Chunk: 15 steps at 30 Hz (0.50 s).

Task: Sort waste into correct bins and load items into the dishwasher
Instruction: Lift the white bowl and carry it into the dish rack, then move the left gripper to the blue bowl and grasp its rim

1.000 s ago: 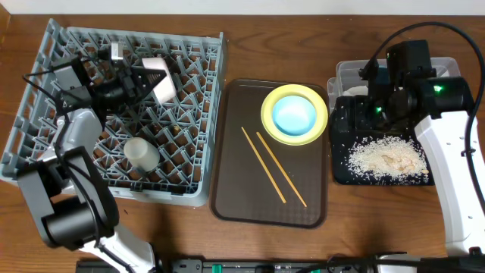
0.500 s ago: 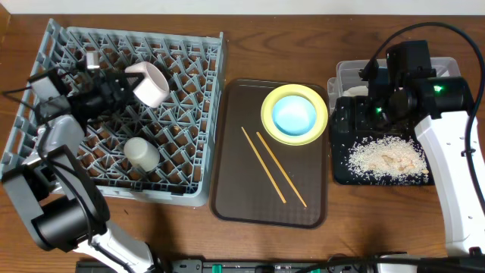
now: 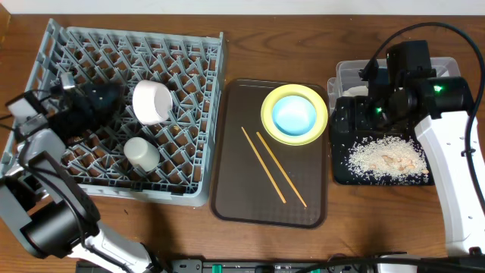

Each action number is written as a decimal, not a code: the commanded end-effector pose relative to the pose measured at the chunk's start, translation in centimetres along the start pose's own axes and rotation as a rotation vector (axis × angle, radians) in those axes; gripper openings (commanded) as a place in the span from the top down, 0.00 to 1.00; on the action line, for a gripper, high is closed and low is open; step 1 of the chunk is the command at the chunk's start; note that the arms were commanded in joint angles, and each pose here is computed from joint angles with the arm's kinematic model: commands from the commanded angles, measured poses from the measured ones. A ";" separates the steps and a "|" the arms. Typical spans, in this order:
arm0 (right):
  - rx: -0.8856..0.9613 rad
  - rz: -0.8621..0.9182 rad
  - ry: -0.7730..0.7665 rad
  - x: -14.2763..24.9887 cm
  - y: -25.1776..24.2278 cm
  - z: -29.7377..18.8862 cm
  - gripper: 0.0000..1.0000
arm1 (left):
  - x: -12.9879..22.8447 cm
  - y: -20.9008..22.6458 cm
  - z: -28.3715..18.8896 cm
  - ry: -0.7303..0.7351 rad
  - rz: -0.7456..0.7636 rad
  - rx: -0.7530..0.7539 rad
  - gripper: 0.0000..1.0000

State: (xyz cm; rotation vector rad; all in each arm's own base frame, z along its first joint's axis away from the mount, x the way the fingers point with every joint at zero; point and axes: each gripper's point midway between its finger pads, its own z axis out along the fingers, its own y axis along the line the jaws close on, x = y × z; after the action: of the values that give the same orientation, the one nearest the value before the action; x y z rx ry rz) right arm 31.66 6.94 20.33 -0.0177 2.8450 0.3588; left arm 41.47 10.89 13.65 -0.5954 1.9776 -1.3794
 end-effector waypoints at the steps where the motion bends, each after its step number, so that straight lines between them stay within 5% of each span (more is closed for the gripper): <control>1: 0.005 -0.008 -0.019 -0.4 0.0 -0.5 0.01 | -0.7 0.3 -1.1 -0.037 -0.010 -0.021 0.14; 10: 0.054 0.109 -0.046 -1.0 -2.7 -1.0 0.01 | -0.8 -7.2 -1.0 -0.126 0.183 -0.168 0.11; 15: 0.070 0.160 -0.049 -1.0 -4.4 -1.3 0.01 | 2.1 -10.6 1.4 -0.130 0.293 -0.306 0.10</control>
State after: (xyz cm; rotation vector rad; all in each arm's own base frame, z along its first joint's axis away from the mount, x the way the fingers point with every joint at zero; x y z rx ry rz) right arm 32.22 3.38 20.23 0.1689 2.8353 0.3033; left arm 40.61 5.79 22.92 -0.4791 2.0387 -1.0382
